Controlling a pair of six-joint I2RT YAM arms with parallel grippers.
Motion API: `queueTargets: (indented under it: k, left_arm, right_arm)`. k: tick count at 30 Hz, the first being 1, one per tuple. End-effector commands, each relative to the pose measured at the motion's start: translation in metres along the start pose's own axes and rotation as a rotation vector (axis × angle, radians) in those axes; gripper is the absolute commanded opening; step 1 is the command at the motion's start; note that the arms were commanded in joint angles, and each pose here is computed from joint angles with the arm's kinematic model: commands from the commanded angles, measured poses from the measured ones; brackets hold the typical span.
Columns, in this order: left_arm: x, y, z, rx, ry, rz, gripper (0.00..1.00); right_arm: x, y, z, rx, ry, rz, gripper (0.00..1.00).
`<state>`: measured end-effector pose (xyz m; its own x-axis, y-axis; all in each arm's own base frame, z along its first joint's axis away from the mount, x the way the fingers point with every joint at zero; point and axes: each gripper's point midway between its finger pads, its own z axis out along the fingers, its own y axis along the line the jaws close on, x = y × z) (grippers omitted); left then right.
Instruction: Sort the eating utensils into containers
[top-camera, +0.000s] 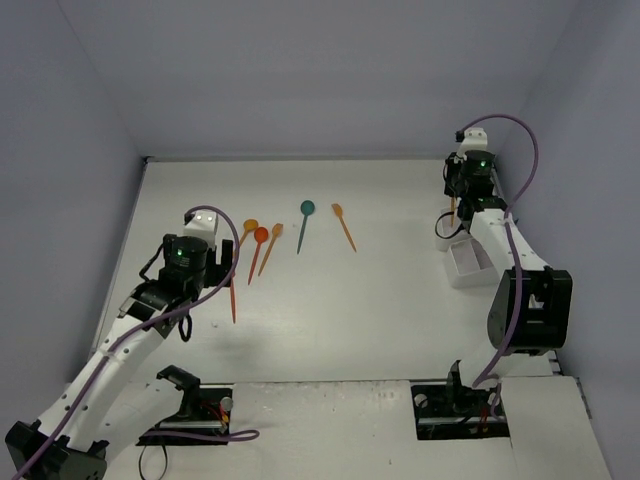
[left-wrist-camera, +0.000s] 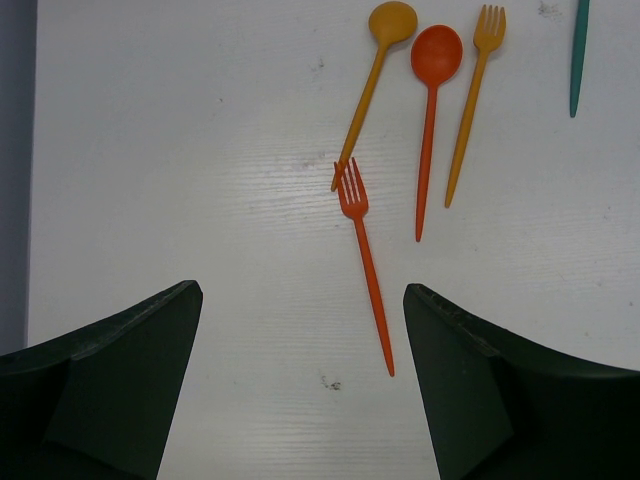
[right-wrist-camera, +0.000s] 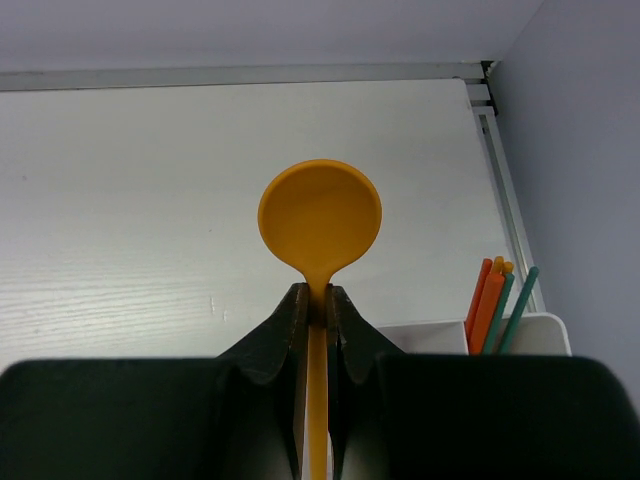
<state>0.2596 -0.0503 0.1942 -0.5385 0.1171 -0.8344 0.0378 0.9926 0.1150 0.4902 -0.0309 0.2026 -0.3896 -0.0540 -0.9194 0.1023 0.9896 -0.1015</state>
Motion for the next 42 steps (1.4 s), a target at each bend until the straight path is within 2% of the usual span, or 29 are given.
queueTargets:
  k: [1, 18, 26, 42]
  left_arm:
    - [-0.011, 0.002, 0.004, -0.023, -0.032, -0.014, 0.8]
    - [-0.006, -0.001, 0.011, -0.025, 0.001, 0.002, 0.8]
    - [-0.006, 0.0, 0.01, -0.023, -0.004, -0.002, 0.8]
    - [-0.008, -0.003, 0.006, -0.005, -0.018, -0.008, 0.8]
  right_arm:
    - [-0.036, -0.004, 0.008, -0.033, -0.176, 0.007, 0.0]
    - [-0.001, -0.013, 0.033, -0.013, -0.184, 0.036, 0.01]
    - [0.027, -0.019, 0.018, 0.029, -0.159, 0.05, 0.05]
    - [0.049, -0.03, -0.006, 0.091, -0.134, 0.065, 0.15]
